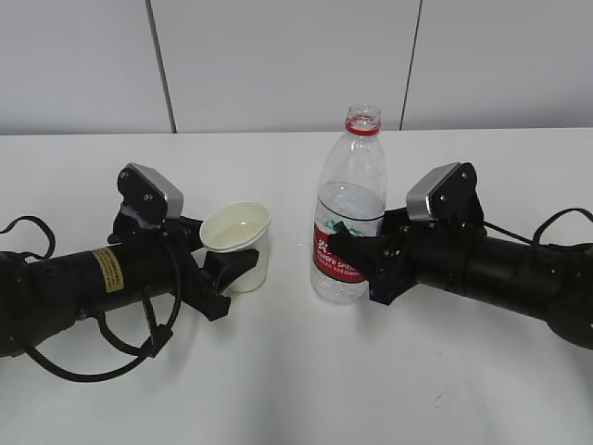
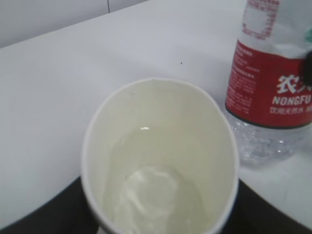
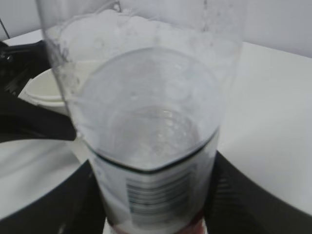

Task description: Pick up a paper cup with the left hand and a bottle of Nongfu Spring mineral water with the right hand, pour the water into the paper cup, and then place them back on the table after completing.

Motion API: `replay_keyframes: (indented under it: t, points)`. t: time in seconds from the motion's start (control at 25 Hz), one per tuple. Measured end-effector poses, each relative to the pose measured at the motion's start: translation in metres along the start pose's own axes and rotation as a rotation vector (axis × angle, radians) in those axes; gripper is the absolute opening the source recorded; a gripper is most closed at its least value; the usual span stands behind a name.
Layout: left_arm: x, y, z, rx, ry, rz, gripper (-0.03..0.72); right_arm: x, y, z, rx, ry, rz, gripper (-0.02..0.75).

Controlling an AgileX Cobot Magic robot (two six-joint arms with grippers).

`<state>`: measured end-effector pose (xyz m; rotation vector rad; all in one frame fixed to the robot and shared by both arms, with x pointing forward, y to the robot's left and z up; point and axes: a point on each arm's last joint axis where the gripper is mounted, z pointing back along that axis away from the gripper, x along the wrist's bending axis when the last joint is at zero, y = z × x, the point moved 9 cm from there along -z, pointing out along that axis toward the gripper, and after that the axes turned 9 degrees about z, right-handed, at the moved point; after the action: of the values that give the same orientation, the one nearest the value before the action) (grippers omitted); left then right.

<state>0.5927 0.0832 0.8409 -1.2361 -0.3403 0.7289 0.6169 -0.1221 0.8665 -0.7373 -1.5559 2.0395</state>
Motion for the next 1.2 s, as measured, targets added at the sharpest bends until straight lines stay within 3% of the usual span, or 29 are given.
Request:
replay_keyframes:
  t: [0.6,0.76,0.92,1.2]
  points:
    - [0.001,0.005,-0.003,-0.004,0.002,0.014,0.4,0.006,0.005,0.003,0.019,-0.018,0.07,0.397]
    - [0.004,0.005,-0.003,-0.007,-0.014,0.025,0.41,0.005,0.007,0.003,0.025,-0.016,0.069,0.475]
    - [0.008,0.005,-0.003,-0.009,-0.037,0.039,0.487,0.005,0.007,0.003,0.028,-0.012,0.067,0.571]
    - [0.011,0.005,0.004,0.042,-0.076,0.035,0.529,0.007,0.012,0.009,0.047,0.003,0.042,0.599]
